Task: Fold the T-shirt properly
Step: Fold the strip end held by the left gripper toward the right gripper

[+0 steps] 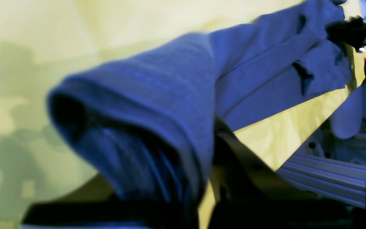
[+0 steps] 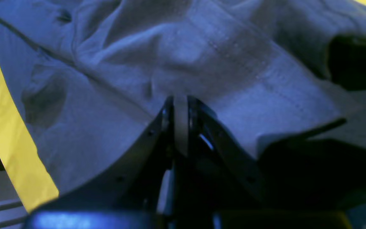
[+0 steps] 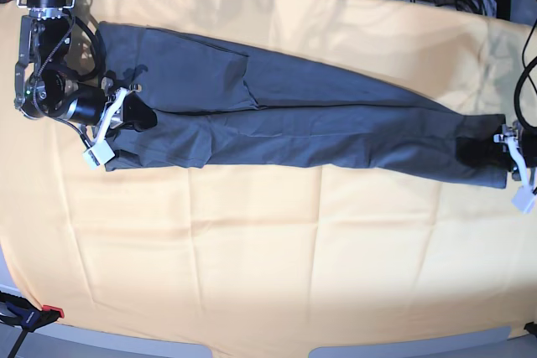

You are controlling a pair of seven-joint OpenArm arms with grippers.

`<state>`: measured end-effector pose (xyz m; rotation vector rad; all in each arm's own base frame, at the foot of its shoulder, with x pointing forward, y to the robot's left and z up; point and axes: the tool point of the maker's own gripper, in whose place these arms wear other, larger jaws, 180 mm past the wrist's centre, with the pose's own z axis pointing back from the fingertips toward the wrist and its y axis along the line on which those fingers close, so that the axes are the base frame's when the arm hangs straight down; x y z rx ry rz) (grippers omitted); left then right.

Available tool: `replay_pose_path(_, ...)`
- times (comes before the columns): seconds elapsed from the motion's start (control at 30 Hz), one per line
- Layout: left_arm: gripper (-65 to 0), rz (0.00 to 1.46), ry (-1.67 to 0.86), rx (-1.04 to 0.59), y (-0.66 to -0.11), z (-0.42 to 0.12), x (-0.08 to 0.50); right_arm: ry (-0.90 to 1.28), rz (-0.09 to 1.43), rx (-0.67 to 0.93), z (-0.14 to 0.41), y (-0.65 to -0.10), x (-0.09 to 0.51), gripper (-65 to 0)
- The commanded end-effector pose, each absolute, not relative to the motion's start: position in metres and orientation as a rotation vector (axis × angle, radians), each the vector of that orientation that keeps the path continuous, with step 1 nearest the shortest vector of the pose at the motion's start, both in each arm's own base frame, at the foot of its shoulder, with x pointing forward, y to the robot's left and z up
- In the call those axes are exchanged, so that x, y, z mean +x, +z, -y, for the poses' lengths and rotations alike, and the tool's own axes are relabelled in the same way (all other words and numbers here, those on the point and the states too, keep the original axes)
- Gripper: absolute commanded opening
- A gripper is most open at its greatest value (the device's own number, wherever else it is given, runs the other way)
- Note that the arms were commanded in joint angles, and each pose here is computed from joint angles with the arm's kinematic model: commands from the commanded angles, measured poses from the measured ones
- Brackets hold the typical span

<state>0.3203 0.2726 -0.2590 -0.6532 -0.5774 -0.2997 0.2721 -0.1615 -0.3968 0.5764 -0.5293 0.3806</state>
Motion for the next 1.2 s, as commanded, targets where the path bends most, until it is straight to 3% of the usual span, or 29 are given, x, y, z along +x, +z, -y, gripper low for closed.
replay_pose_path(0.0,-65.0,0.64,-0.334,-0.653,-0.236,-0.27,0.328,0.404,0.48,0.529,0.167,-0.404,0.266,-65.0)
replay_pose_path(0.43,-65.0,0.743,-0.671,-0.823,-0.217,-0.139,0.292,0.418,0.498,0.468,0.174,-0.405,0.276,-65.0)
replay_pose_path(1.0,-65.0,0.849,-0.638,-1.174,-0.225,-0.044,0.27,0.419,0.492,0.472,0.174,-0.405,0.275,-65.0)
replay_pose_path(1.03,-61.5,0.854,-0.635,-1.183,-0.225,-0.042,0.271,0.419,0.492,0.472,0.174,-0.405,0.275,-63.6)
replay_pose_path(1.17,-23.8,0.863,-0.63,-1.201,-0.222,-0.037,0.271,0.419,0.491,0.472,0.174,-0.405,0.274,-43.5)
